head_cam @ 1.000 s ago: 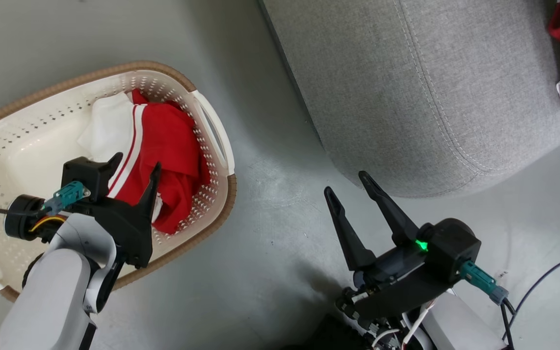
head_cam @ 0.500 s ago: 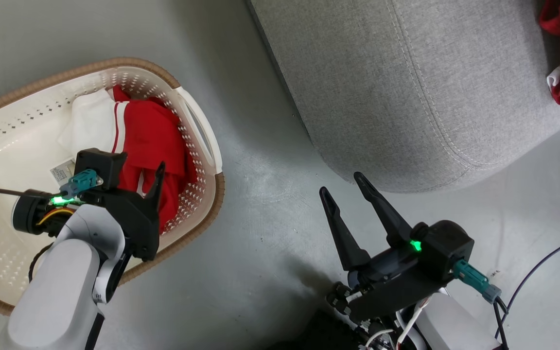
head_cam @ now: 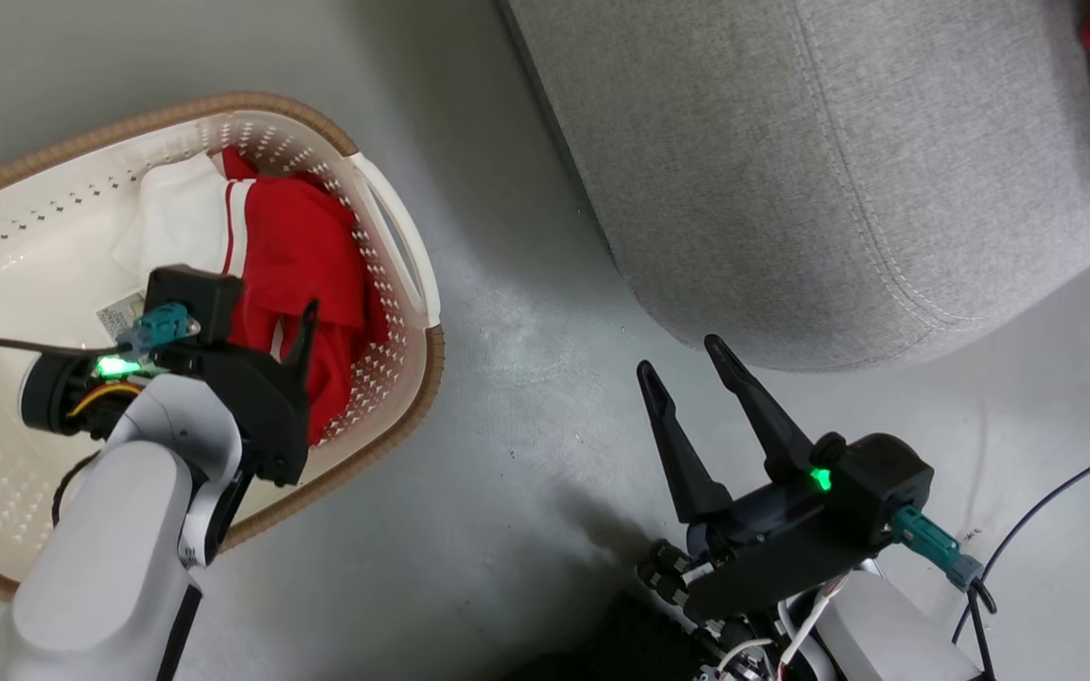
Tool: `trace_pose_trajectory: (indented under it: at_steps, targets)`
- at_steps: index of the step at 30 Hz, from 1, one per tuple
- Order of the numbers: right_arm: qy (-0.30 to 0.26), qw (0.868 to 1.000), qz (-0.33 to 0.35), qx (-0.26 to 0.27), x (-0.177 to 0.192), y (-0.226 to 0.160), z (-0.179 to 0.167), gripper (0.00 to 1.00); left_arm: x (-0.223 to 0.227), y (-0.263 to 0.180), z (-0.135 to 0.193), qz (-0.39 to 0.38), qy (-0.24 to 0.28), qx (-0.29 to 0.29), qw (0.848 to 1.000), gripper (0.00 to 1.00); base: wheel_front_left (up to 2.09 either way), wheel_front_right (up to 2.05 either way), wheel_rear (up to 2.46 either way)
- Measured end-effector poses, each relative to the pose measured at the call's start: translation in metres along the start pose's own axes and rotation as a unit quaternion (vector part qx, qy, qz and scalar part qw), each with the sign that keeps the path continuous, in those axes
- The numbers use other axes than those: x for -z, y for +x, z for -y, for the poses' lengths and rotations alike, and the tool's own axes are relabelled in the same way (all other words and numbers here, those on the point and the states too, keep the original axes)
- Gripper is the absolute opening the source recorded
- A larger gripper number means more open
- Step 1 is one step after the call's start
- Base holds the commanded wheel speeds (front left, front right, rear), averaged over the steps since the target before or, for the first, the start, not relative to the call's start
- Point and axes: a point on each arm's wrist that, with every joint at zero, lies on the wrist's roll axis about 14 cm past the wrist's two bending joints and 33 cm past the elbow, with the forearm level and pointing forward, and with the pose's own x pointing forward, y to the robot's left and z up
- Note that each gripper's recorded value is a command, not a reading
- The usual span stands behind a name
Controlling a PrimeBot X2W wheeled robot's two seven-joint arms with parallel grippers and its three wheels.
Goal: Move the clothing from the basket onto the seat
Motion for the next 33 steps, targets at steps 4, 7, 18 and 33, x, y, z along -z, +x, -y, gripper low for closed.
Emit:
trace_pose_trajectory:
  at_steps: [4, 7, 18, 33]
  targets:
    - [0.001, 1.000, -0.006, -0.003, 0.005, 0.002, -0.002, 1.00, 0.000, 0.002, -0.008, 0.000, -0.004, -0.008, 1.000, 1.00, 0.00, 0.00, 0.00]
    - [0.001, 1.000, -0.009, -0.003, 0.007, 0.003, -0.002, 1.00, 0.004, 0.003, -0.010, -0.005, -0.007, -0.010, 1.000, 1.00, 0.00, 0.00, 0.00]
    - [0.000, 1.000, -0.021, 0.003, 0.016, 0.003, 0.001, 1.00, 0.010, 0.008, -0.011, -0.013, -0.015, -0.009, 1.000, 1.00, 0.00, 0.00, 0.00]
    - [0.001, 1.000, -0.024, 0.005, 0.019, 0.005, 0.002, 1.00, 0.013, 0.012, -0.005, -0.015, -0.013, 0.006, 1.000, 0.78, 0.00, 0.00, 0.00]
